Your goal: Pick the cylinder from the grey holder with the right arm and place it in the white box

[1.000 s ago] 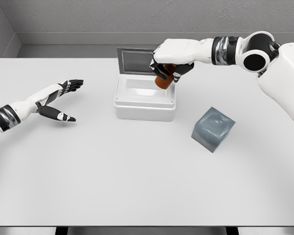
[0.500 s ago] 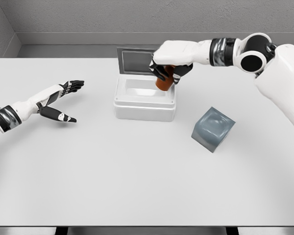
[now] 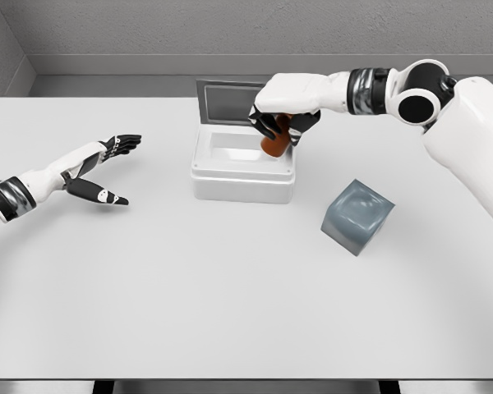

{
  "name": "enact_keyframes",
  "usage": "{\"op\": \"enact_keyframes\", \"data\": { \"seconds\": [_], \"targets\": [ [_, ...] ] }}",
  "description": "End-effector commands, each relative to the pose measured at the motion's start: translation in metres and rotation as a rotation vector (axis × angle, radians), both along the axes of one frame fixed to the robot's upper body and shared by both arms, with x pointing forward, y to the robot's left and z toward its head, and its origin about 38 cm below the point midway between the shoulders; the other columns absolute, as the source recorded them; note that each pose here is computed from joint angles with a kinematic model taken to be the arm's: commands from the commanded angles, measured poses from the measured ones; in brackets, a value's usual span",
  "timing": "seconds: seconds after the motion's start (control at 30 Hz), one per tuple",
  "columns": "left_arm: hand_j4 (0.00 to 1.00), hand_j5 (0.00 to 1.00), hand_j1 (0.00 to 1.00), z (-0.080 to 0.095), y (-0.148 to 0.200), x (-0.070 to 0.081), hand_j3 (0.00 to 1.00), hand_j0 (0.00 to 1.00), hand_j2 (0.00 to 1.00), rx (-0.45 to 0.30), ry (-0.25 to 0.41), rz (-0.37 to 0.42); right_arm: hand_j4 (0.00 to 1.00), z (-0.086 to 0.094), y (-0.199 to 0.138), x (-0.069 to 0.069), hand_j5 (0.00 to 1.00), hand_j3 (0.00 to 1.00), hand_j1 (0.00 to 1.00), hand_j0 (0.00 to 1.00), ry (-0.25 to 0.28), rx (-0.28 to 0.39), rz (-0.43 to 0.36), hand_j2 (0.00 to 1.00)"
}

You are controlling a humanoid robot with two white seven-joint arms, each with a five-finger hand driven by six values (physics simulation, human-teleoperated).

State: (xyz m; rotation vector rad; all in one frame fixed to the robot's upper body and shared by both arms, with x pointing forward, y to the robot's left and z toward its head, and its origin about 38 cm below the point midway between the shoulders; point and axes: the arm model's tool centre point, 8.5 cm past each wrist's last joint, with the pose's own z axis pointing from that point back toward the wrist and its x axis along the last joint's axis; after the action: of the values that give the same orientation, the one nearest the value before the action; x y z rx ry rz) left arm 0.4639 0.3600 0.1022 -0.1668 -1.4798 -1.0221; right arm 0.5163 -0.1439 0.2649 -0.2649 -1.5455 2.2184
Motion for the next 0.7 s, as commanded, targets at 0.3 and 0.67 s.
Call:
{"op": "enact_keyframes", "data": {
  "seconds": [0.3,0.67],
  "targets": [
    [1.0,1.0,1.0,-0.0002,0.0003,-0.0003,1.0,1.0,1.0,-0.006,0.002,0.002,0.08,0.0045,0.0002,0.0009,0.08,0.08,0.08,0.08,-0.005,0.009,-0.002,0.08],
    [1.0,1.0,1.0,-0.001,-0.0009,-0.0004,1.0,1.0,1.0,-0.009,0.003,0.002,0.08,0.0053,0.001,0.001,0.08,0.08,0.08,0.08,-0.007,0.009,-0.001,0.08]
  ]
}}
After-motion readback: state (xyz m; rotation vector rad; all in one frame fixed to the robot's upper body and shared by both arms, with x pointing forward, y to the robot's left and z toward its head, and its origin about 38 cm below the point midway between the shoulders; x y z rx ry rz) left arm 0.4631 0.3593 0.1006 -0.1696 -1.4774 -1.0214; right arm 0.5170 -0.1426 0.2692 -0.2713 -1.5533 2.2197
